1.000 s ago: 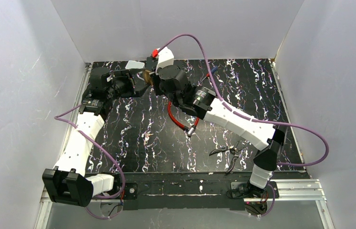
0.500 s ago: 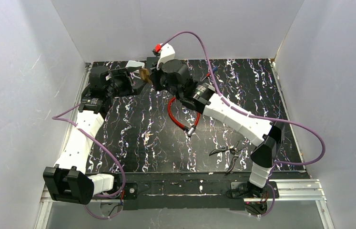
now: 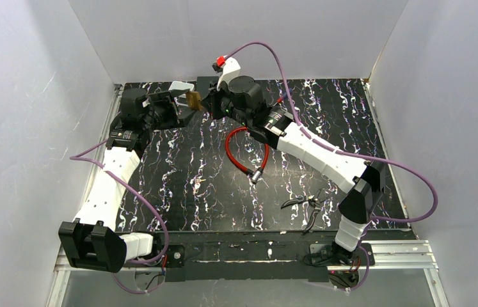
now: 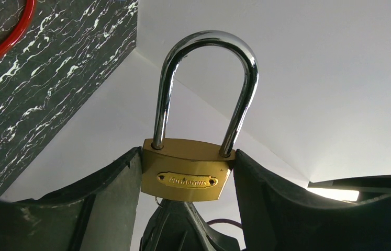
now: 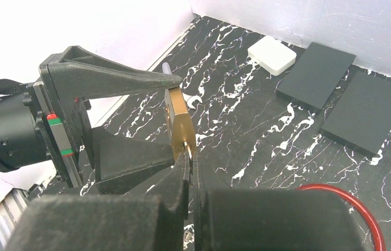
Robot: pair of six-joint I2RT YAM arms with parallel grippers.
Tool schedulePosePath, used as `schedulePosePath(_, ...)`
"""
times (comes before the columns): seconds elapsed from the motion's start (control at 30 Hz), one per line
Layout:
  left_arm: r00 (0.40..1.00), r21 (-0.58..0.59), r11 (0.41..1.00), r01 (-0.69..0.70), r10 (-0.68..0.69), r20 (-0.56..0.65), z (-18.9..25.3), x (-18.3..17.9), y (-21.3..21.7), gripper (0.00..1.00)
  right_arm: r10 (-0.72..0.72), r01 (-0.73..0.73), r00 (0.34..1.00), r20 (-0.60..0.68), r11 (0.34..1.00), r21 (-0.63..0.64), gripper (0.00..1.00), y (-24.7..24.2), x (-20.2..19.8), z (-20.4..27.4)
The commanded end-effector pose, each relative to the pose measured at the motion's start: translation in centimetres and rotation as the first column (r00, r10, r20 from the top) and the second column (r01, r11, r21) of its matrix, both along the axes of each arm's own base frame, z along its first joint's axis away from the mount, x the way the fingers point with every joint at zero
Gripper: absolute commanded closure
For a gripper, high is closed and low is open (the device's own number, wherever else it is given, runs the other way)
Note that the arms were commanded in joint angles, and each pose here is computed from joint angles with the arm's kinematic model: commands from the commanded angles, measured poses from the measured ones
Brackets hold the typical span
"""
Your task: Unlock with the key
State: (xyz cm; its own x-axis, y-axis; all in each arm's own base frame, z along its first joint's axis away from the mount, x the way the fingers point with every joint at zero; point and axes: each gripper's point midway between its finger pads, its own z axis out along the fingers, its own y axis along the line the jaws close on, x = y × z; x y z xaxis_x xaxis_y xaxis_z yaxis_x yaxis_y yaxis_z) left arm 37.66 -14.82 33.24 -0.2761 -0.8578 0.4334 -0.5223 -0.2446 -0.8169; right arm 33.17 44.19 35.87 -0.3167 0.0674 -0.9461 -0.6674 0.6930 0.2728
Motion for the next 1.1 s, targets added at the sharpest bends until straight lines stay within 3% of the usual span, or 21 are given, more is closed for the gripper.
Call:
schedulePosePath(0.0, 0.951, -0.060, 0.975, 0.216, -0.196, 0.239, 8.3, -3.5, -3.4, 1.00, 0.046, -0.046, 0.999, 0.005, 0.999, -0.024, 0.99, 0.9, -0.6, -1.3)
schedulePosePath(1.07, 0.940, -0.031, 0.973, 0.227, -0.211, 0.267, 7.6, -2.8, -3.8, 1.00, -0.023, 0.030, 0.989, -0.148, 0.998, 0.048, 0.99, 1.9, -0.7, -0.7)
